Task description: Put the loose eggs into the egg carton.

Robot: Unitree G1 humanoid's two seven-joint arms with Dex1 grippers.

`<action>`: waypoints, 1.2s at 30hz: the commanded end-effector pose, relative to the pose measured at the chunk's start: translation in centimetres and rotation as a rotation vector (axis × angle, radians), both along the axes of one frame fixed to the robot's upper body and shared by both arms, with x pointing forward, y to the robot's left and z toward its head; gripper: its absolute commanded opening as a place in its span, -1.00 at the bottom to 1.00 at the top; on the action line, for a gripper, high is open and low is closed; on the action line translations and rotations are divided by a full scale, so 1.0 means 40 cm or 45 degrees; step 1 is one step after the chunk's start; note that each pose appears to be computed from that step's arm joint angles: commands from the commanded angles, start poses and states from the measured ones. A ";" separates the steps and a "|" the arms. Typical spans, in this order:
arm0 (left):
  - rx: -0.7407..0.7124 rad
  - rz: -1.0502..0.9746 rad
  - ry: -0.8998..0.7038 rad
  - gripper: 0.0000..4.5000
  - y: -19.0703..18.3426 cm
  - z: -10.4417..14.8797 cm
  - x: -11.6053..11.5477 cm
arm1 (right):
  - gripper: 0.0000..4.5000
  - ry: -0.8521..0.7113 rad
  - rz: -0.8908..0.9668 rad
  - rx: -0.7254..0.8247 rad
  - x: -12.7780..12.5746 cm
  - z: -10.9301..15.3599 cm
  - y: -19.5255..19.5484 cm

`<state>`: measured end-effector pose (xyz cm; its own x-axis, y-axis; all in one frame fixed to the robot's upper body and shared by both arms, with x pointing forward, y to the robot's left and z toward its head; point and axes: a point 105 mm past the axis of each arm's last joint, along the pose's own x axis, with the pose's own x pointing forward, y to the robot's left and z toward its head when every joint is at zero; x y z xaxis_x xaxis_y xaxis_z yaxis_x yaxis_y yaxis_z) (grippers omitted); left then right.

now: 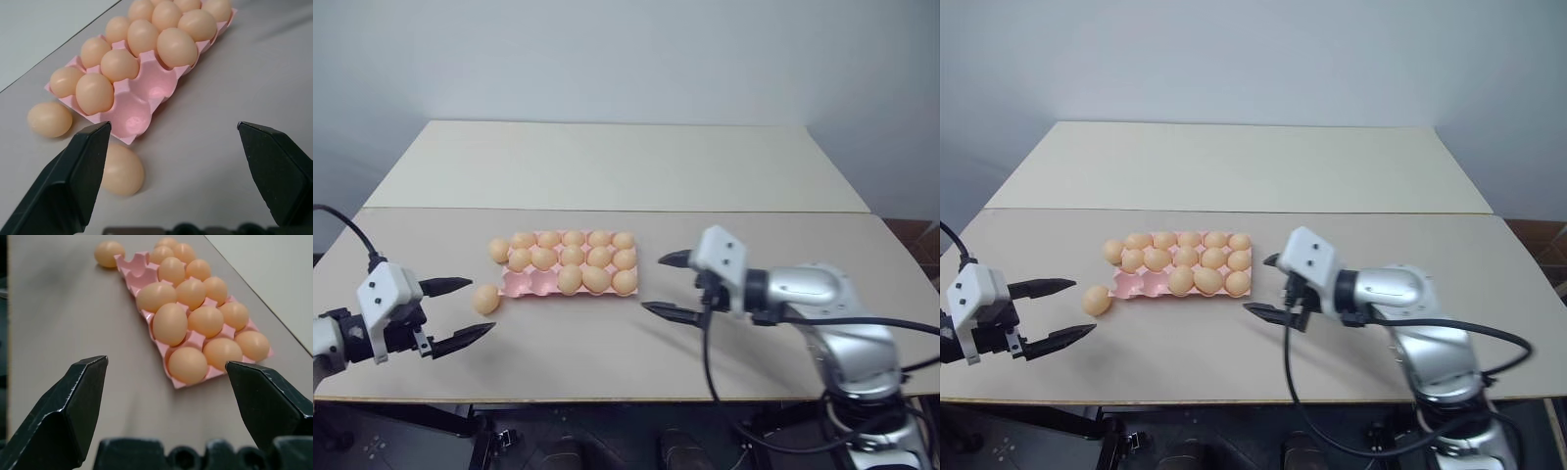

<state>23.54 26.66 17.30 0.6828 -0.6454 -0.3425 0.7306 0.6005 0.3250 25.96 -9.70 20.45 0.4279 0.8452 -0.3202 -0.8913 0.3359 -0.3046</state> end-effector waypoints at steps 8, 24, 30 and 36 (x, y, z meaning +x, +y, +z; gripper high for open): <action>-0.004 0.042 -0.037 1.00 0.002 0.010 -0.016 | 0.98 0.047 0.039 -0.072 -0.072 0.001 -0.051; -0.002 0.321 -0.061 1.00 0.066 -0.041 0.102 | 0.98 0.036 -0.034 -0.053 -0.049 -0.026 -0.029; -0.022 0.255 0.024 1.00 0.047 -0.101 0.141 | 0.98 0.036 -0.079 -0.048 -0.044 -0.029 -0.036; -0.032 0.246 0.085 1.00 0.043 -0.143 0.172 | 0.98 0.044 -0.116 -0.066 -0.050 -0.043 -0.040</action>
